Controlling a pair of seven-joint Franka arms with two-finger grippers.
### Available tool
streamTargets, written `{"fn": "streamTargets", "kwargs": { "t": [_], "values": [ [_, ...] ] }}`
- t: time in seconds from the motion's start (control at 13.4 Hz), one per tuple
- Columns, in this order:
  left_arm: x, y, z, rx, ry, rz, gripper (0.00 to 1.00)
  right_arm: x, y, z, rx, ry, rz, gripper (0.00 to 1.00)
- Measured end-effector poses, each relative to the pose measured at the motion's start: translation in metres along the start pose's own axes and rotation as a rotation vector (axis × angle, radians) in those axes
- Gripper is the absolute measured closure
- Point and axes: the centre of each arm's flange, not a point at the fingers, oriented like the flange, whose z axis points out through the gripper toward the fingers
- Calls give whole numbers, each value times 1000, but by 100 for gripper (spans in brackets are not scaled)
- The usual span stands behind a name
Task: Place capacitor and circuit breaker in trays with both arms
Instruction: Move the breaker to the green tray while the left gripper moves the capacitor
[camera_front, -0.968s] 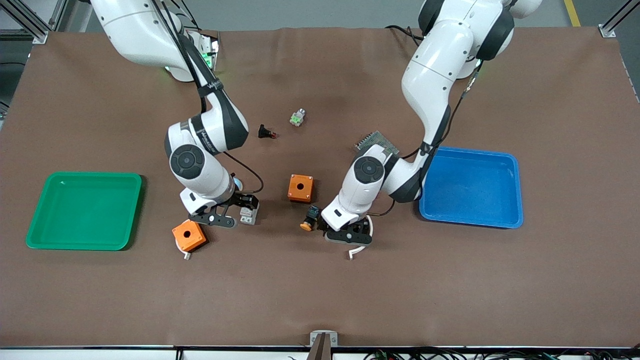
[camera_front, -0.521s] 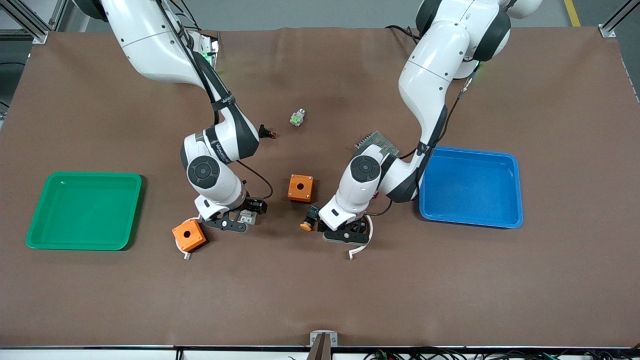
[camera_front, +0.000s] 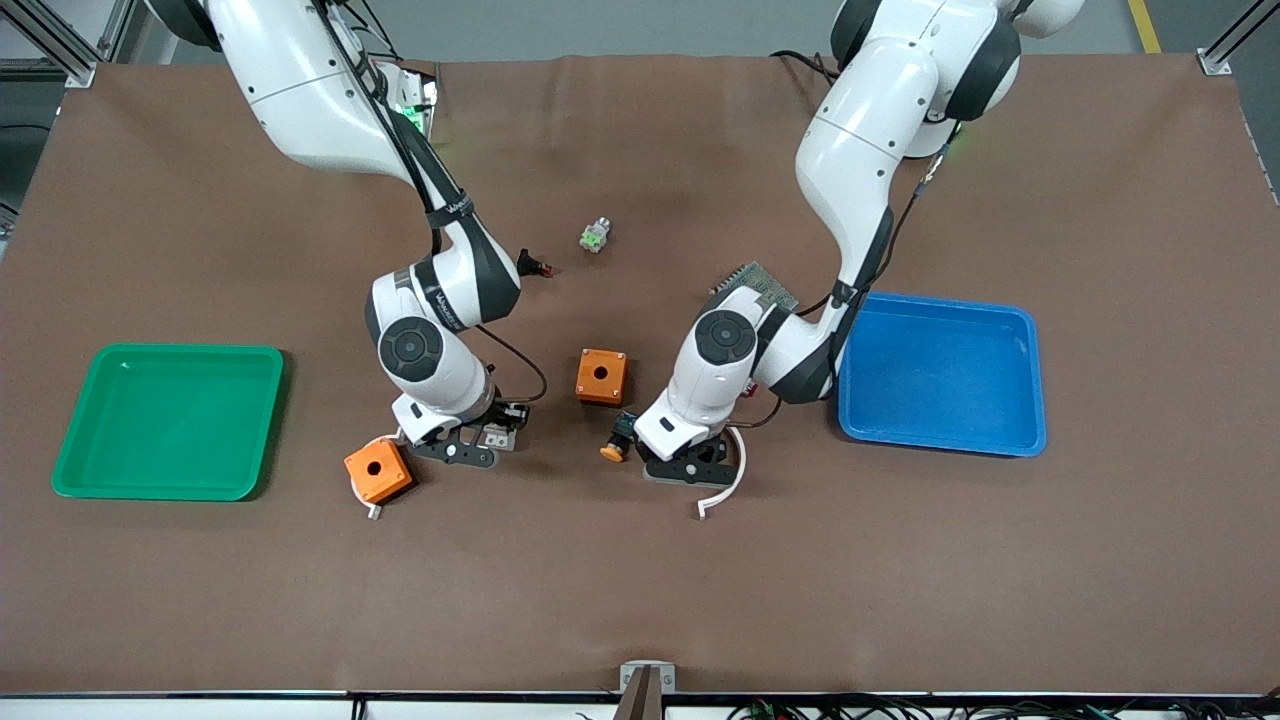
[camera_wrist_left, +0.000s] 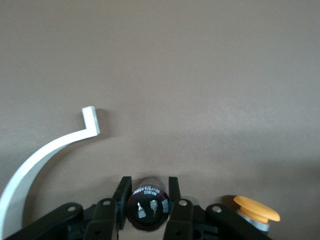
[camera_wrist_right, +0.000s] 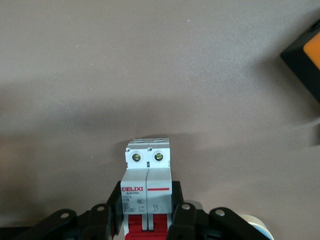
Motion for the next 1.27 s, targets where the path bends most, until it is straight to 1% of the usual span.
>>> {"fn": "streamTargets", "kwargs": {
  "t": [0.15,0.37,0.52,0.6,0.74,0.89,1.04,1.19,1.27],
  "values": [
    [20,-10,-31,26,-16,-47,66,4,-1,-21,-7,-13,2,60],
    [58,-58,-92,96,-91,-126,66,10,15,-94,-22,-45,-9,60],
    [72,-99,-125,141,-147,-171,66,19,54,-147,-31,-80,-60,60],
    [73,-120,-135,155,-165,-192,66,26,85,-169,-30,-99,-97,60],
    [72,-167,-147,175,-198,-192,66,45,159,-201,-24,-121,-185,60],
    [63,-224,-152,191,-248,-168,66,64,239,-212,-48,-125,-272,60],
    [48,-270,-146,205,-306,-157,66,76,307,-205,-52,-138,-332,60],
    [26,-294,-130,212,-350,-143,66,83,365,-191,-41,-123,-392,60],
    [15,-304,-120,208,-347,-134,66,85,393,-178,-39,-107,-422,60]
  ]
}}
